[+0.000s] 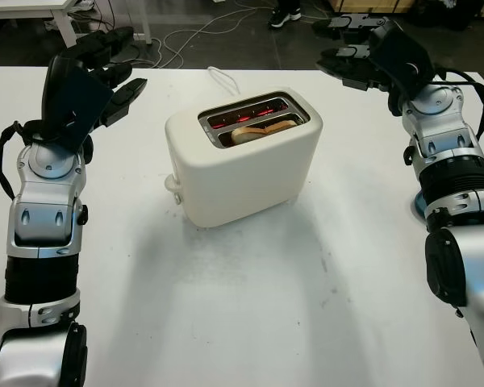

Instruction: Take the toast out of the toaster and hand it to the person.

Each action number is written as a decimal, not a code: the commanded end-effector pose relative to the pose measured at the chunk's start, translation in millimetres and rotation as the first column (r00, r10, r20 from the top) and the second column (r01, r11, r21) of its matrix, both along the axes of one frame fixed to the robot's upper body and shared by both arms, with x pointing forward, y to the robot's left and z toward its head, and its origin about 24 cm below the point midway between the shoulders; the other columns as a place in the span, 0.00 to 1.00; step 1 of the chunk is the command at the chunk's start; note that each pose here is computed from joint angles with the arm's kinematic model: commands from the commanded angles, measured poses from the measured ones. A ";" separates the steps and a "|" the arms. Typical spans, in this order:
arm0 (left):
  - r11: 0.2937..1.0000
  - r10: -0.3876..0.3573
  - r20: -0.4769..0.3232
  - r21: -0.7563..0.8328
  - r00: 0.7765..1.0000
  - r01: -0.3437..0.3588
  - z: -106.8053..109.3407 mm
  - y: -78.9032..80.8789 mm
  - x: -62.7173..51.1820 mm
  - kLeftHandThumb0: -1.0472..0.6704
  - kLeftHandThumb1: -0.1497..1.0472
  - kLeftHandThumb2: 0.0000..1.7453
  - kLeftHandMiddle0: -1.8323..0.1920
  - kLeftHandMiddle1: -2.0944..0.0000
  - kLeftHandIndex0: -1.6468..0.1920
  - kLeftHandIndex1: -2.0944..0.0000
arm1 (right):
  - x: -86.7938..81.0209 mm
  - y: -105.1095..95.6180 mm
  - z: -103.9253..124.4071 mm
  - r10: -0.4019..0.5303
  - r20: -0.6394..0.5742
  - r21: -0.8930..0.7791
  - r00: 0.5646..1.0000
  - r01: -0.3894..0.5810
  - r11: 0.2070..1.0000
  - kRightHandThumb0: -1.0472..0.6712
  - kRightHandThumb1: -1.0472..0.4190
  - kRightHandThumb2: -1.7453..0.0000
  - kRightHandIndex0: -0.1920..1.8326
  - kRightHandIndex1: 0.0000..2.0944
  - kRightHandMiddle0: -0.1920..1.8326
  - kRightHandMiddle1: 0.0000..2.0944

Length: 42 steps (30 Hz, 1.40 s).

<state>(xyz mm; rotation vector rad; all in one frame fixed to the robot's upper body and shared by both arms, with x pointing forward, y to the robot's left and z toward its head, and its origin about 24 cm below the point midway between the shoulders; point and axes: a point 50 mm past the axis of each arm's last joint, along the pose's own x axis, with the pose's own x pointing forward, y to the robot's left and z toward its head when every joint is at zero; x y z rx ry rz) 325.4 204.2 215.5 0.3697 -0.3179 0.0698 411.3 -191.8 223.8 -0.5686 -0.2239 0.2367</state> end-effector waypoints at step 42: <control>1.000 -0.027 0.003 -0.010 1.000 0.027 -1.2 -12.1 -4.9 0.47 0.85 0.09 0.79 0.52 0.57 0.93 | -13.3 -1.1 -16.7 0.018 -0.004 0.007 1.000 -0.018 1.000 0.40 0.09 0.91 0.41 0.04 0.39 0.00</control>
